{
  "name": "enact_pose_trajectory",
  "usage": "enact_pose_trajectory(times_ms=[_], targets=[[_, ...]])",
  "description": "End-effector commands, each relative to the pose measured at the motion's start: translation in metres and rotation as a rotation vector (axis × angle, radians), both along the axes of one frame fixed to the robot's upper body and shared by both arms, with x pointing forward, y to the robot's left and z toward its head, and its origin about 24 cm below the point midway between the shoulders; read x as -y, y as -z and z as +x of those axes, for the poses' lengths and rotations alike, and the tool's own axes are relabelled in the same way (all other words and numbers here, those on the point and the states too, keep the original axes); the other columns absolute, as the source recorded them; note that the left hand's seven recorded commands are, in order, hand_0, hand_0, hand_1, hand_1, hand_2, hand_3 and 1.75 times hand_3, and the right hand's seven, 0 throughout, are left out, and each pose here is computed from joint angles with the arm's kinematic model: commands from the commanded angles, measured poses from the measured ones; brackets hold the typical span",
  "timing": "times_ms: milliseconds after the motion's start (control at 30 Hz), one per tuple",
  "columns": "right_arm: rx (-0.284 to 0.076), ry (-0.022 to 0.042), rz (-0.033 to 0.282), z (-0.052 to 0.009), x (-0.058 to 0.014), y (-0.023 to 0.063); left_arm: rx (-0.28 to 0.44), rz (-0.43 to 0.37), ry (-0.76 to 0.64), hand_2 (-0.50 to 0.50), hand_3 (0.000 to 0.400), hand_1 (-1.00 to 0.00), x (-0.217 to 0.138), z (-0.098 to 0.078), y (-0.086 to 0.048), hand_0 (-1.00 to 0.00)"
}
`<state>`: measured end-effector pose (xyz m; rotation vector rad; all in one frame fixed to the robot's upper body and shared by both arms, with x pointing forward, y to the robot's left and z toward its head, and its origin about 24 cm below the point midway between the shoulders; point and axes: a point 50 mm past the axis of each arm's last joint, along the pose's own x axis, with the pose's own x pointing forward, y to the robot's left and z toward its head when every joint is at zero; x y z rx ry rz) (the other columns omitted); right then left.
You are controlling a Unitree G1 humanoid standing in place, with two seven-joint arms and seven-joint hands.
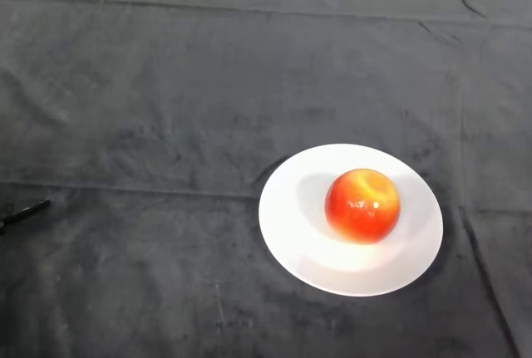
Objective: Move the apple to the plate
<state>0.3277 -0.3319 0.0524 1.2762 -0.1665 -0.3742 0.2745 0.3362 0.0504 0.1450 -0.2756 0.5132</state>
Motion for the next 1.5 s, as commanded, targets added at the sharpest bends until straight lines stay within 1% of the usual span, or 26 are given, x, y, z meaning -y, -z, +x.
enact_pose_trajectory(times_ms=[33,333,533,700,900,1000,1200,1500], targets=[[-0.005,0.0339,-0.002,-0.0082,0.0102,0.0027,-0.012,0.016,-0.057,0.00,0.000,0.00,-0.022,-0.012,-0.005,0.00],[-0.005,0.0339,-0.002,-0.0082,0.0102,0.0027,-0.006,-0.038,-0.137,0.00,0.000,0.00,-0.041,-0.027,-0.004,0.00],[-0.005,0.0339,-0.002,-0.0082,0.0102,0.0026,-0.004,-0.081,-0.231,0.00,0.000,0.00,-0.059,-0.043,-0.002,0.00],[-0.005,0.0339,-0.002,-0.0082,0.0102,0.0026,0.002,-0.132,-0.311,0.00,0.000,0.00,-0.068,-0.053,0.001,0.00],[-0.005,0.0339,-0.001,-0.0082,0.0102,0.0026,0.014,-0.188,-0.374,0.00,0.000,0.00,-0.072,-0.055,0.003,0.00],[-0.005,0.0339,-0.001,-0.0082,0.0102,0.0026,0.023,-0.203,-0.395,0.00,0.000,0.00,-0.074,-0.055,0.001,0.00],[-0.005,0.0340,-0.001,-0.0082,0.0102,0.0026,0.043,-0.214,-0.432,0.00,0.000,0.00,-0.077,-0.057,-0.001,0.00],[-0.005,0.0340,-0.001,-0.0082,0.0102,0.0026,0.058,-0.218,-0.456,0.00,0.000,0.00,-0.076,-0.057,-0.001,0.00]])
